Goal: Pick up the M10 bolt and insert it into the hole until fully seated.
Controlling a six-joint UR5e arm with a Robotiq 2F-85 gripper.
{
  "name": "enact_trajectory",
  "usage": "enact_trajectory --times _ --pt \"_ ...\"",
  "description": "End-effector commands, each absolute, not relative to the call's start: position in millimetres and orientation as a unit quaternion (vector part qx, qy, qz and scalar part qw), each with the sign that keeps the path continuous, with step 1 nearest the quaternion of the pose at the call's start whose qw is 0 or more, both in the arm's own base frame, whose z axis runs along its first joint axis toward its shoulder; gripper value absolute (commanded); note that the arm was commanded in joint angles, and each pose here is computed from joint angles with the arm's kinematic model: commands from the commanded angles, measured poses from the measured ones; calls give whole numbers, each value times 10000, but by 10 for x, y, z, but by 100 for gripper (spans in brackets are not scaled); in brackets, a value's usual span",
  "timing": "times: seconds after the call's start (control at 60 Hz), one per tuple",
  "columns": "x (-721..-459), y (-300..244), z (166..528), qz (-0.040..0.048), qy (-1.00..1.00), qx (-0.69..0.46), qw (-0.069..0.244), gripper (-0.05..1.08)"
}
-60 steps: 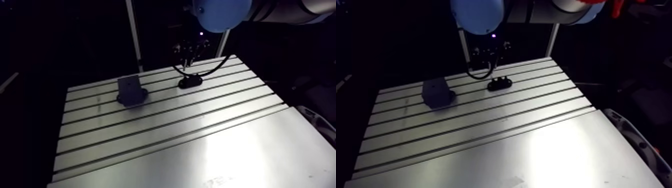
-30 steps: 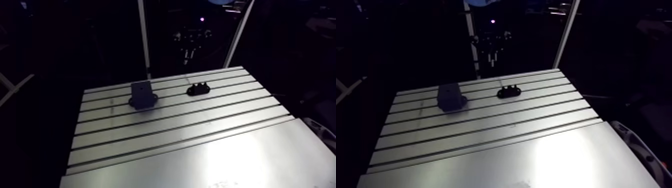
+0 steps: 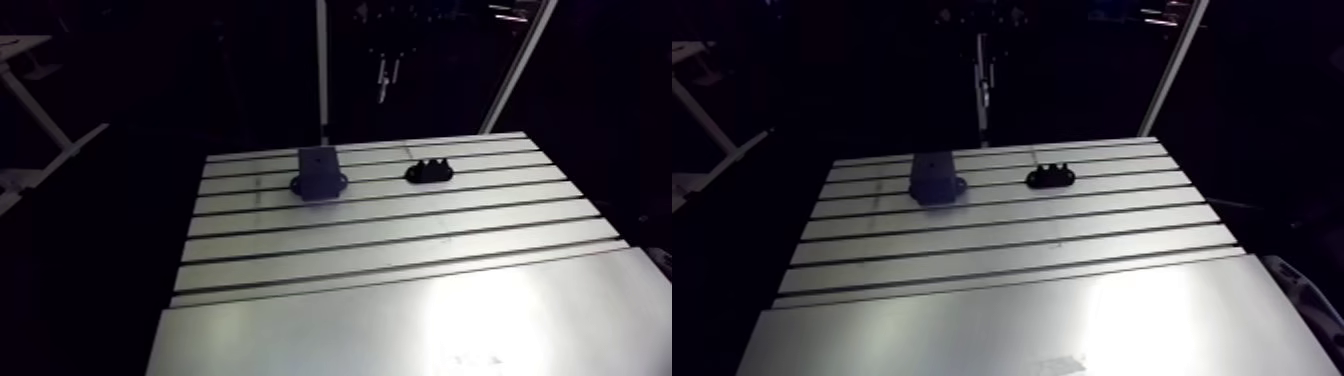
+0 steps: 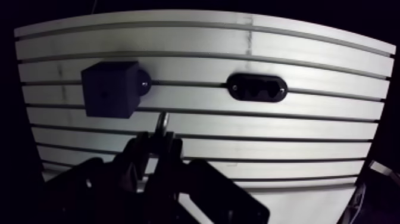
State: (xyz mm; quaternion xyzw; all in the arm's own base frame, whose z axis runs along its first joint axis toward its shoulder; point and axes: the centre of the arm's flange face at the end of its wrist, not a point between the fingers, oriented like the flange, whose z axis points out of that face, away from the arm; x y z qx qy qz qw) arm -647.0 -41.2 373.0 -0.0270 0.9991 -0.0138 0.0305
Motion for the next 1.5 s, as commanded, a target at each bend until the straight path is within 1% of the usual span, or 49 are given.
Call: enact_trajectory --times 0.017,0.083,0.133,0.217,0.267,0.35,0.383,0.55,0.667,0.817,0.9,1.017,1.083,1.5 --pt "-6681 -952 3703 -153 9949 -476 874 108" --pt "-6722 -1077 3650 -137 9938 -573 941 108" --pt "-6742 -1153 3643 -100 9935 -632 943 108" --pt "-6756 -1226 3633 -95 9928 -685 975 108" --pt "-6772 -1317 3576 -94 9915 -744 1065 108" --pt "-6774 -1411 3552 -92 9903 -811 1128 108" --pt "-6777 -1464 3506 -76 9893 -853 1177 108" --pt "-6783 -1576 3425 -50 9883 -931 1207 108" --pt "-6788 -1579 3405 -43 9881 -934 1219 108" --pt "-6807 -1581 3398 -8 9877 -952 1239 108" --pt "-6823 -1592 3298 -9 9868 -954 1310 108" --pt "-6826 -1631 3259 3 9864 -983 1314 108" --pt "-6851 -1631 3208 29 9864 -945 1343 108" --pt "-6875 -1632 3029 35 9853 -867 1473 108"
